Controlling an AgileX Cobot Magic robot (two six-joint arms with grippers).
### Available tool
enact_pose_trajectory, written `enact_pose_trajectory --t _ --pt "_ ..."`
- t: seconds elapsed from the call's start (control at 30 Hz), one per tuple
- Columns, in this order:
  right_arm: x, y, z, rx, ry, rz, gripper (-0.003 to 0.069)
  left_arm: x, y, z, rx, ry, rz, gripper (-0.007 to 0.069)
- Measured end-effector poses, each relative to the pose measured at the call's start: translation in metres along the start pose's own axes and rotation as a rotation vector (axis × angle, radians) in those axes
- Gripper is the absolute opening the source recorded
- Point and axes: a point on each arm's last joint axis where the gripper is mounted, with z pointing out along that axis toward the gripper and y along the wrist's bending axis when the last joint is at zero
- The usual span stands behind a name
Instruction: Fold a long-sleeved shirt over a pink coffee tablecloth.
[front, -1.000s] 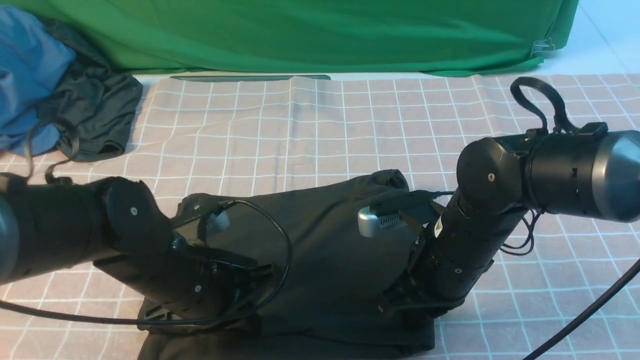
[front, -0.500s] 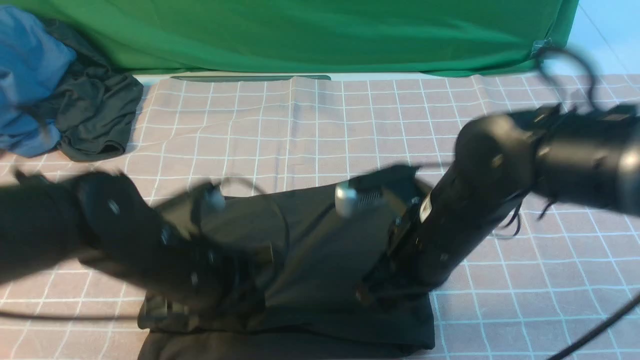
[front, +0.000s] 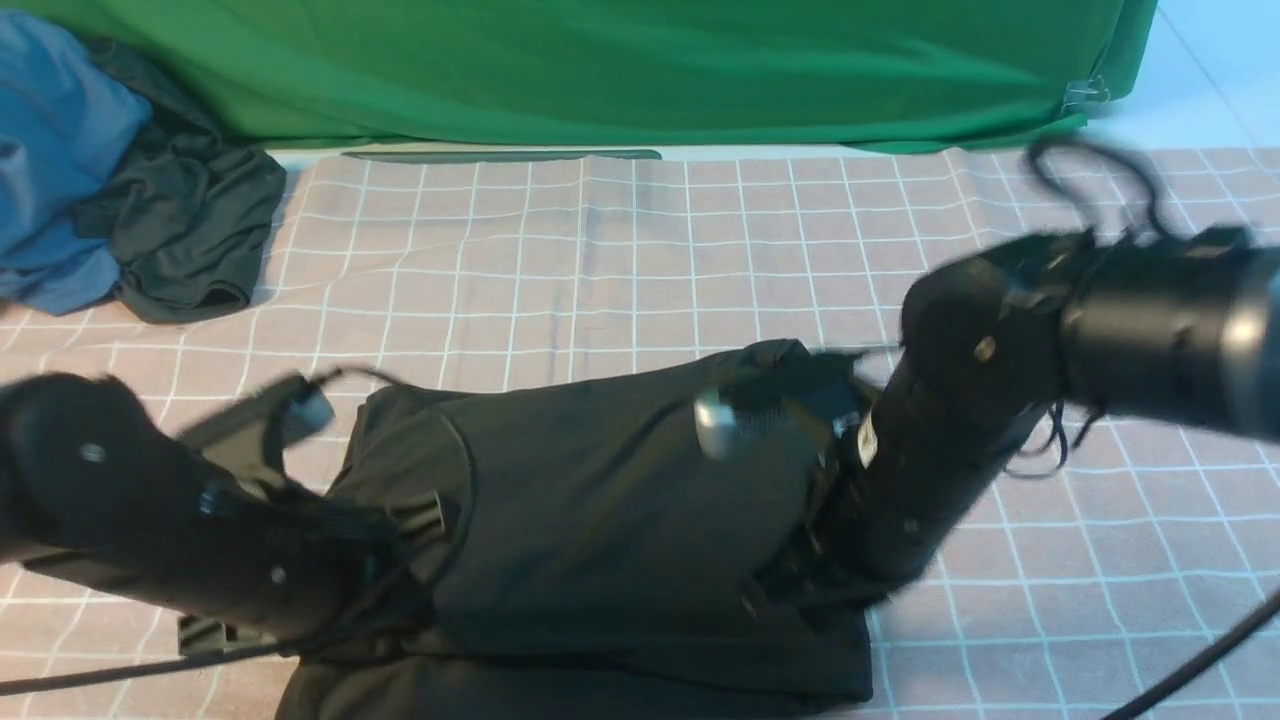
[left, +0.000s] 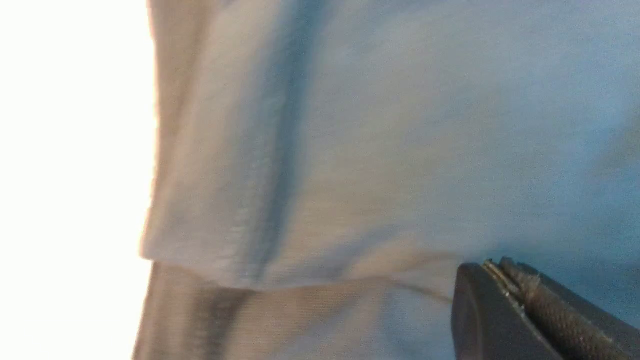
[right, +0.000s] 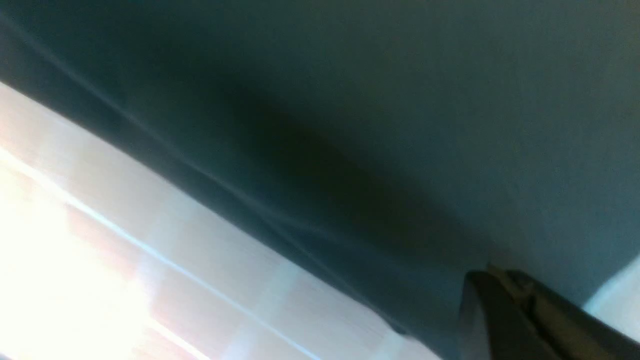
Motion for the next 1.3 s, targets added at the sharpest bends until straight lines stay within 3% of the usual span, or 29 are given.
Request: enact_pose_trajectory --t 0.1,0.2,0.47,0.67,0.8,1.03,1.17,1.3 --pt "-0.009 0.011 -0.012 -0.082 -0.095 -0.007 0.0035 0.000 -0.001 -0.006 0.010 -0.024 0.004 0.0013" --pt "-0.012 0.019 -0.005 -0.107 -0.120 -0.023 0.0035 0.001 0.006 -0.002 -0.041 -0.029 -0.003 0.0013" --pt "-0.007 0.037 0.053 -0.103 -0.011 -0.052 0.0035 0.011 0.031 0.032 -0.203 0.079 -0.059 0.0013" --pt "-0.004 0.040 0.062 -0.105 0.043 -0.054 0.0035 0.006 0.028 0.026 -0.237 0.087 -0.073 0.0013" --pt "-0.002 0.042 0.050 -0.106 0.040 -0.076 0.0035 -0.007 0.015 0.004 -0.216 0.033 -0.046 0.0013" --pt "-0.005 0.050 0.000 -0.133 -0.107 -0.112 0.0035 -0.030 -0.012 -0.024 -0.097 -0.093 -0.047 0.0013" --pt "-0.005 0.045 -0.001 -0.080 -0.114 -0.148 0.0035 -0.034 -0.010 -0.008 -0.121 -0.057 -0.056 0.0013" --pt "-0.001 0.034 0.000 0.043 -0.063 -0.141 0.0035 -0.032 0.004 0.020 -0.224 0.020 -0.035 0.0013"
